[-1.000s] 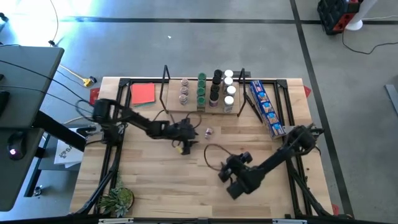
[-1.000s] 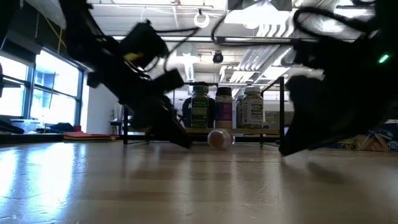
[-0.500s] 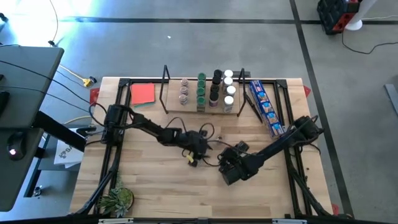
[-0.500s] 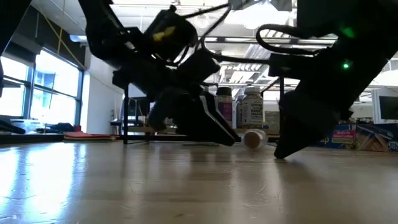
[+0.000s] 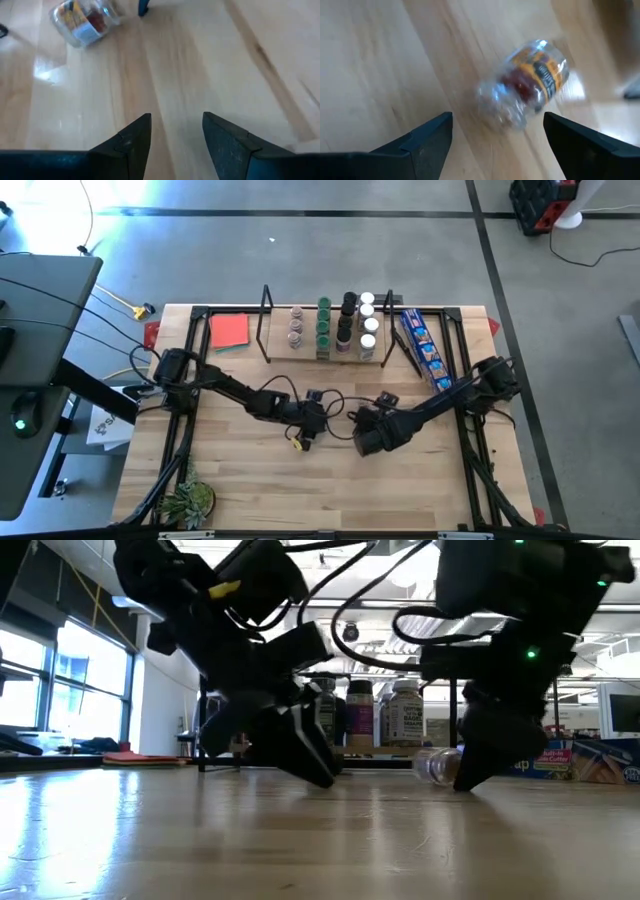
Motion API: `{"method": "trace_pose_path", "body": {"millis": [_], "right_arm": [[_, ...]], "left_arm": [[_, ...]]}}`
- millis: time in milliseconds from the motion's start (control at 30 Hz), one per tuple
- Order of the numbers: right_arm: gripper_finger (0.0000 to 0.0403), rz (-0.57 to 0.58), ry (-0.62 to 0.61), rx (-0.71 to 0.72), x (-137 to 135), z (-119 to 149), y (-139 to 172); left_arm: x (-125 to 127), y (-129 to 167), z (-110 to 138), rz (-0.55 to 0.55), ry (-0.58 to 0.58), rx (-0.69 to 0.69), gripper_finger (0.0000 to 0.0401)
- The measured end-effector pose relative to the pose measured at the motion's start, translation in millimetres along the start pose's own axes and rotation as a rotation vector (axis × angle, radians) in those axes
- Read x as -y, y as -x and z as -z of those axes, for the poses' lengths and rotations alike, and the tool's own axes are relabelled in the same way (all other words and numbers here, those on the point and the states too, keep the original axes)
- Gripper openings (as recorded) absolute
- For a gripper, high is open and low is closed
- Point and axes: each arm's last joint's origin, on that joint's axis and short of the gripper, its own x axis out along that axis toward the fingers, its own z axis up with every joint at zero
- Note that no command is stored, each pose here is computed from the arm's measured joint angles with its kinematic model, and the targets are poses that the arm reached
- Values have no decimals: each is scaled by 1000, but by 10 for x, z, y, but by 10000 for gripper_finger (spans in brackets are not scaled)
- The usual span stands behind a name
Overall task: Shelf spices
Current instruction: Put the brown seasoning bottle on the shelf aligned with the other brown seasoning bottles
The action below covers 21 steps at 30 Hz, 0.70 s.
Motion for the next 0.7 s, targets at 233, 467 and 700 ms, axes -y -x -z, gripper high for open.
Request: {"method": "trace_pose_path", "body": {"millis": [233,467,700], "right_arm": [[311,-38,135,57,-66,-299,125],[312,-29,-14,128,-125,-136,298],[312,-76,-112,211,-54,140,-30]], "left_arm": [[100,144,-53,19,-16,-34,174],[203,228,-88,-17,-47,-53,174],[194,197,-60,-13,-10,-63,174]]}}
